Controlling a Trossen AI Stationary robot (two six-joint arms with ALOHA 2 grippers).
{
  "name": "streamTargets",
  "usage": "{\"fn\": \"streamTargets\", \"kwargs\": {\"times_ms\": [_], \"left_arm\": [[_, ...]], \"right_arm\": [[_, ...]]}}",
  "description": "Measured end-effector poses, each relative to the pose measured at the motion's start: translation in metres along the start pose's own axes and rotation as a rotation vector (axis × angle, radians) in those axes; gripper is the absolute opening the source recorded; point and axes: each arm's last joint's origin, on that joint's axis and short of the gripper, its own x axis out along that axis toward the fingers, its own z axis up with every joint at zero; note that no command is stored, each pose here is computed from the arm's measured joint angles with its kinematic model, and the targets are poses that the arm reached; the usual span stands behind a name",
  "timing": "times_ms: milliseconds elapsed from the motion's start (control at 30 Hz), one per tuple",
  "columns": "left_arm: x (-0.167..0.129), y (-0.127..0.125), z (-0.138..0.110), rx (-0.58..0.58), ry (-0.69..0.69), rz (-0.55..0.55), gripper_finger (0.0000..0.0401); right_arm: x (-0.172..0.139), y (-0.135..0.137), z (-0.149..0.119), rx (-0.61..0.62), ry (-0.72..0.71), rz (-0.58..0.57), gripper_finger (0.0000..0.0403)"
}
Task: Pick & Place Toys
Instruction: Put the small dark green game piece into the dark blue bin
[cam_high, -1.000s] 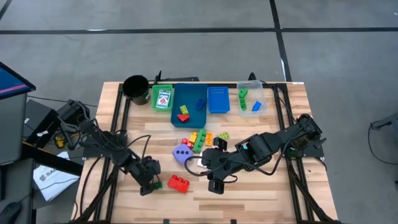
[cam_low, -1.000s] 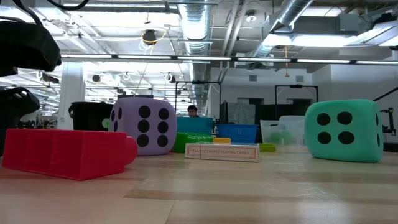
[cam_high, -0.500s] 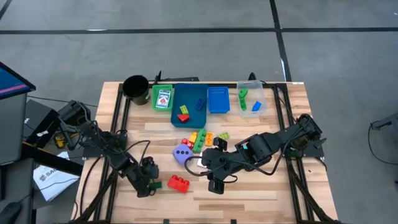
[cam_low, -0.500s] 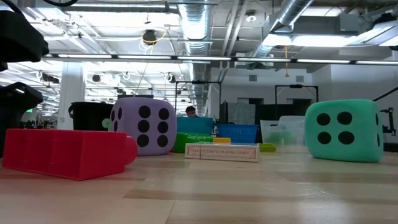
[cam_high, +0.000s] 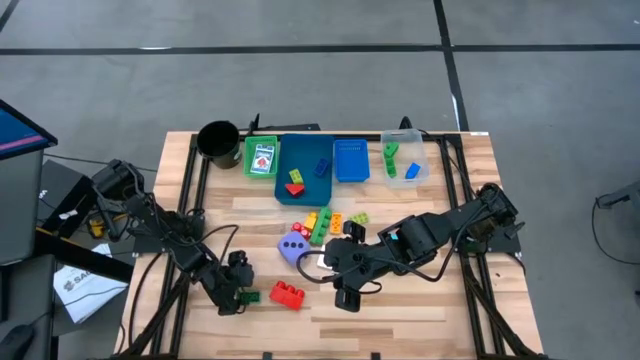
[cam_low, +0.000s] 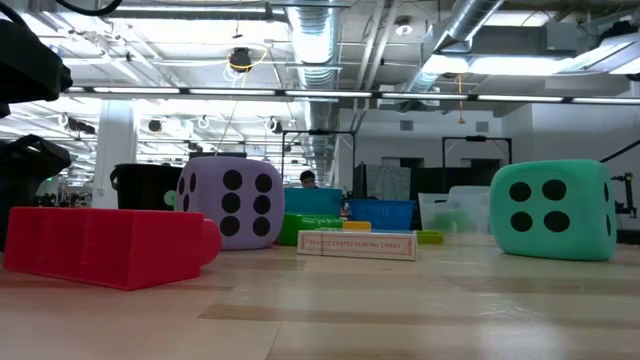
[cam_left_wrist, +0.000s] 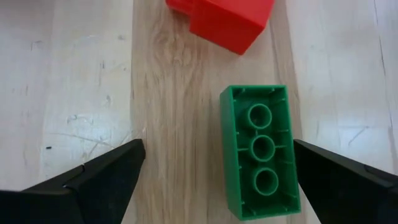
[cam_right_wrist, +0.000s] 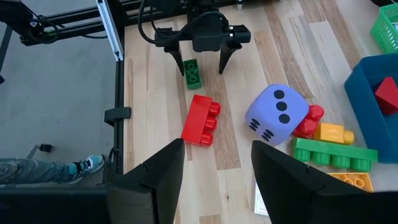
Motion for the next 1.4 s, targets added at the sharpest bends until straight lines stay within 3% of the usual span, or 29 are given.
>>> {"fn": "streamTargets", "kwargs": {"times_ms": [233, 433, 833, 1133, 1400], "left_arm": [[0.001, 0.0, 0.001, -0.052, -0.024, 0.002, 0.0396], [-0.003, -0.006, 0.009, -0.069, -0.104, -0.076, 0.0396], [-0.041, -0.016, 0.029, -0.124, -0.256, -0.359, 0.0396], [-0.093, -0.017, 0.047, -0.19, -0.497, -0.616, 0.0396], [-0.123, -0.011, 0.052, -0.25, -0.638, -0.727, 0.0396]], "right_arm": [[0.0, 0.0, 0.0, 0.0, -0.002, -0.004, 0.0184], [0.0, -0.001, 0.0, 0.001, -0.003, -0.007, 0.0184], [0.002, -0.005, 0.003, 0.023, -0.001, -0.013, 0.0184], [0.004, -0.016, 0.001, 0.088, 0.05, -0.058, 0.0184], [0.006, -0.027, 0.003, 0.182, 0.075, -0.095, 0.0184]]}}
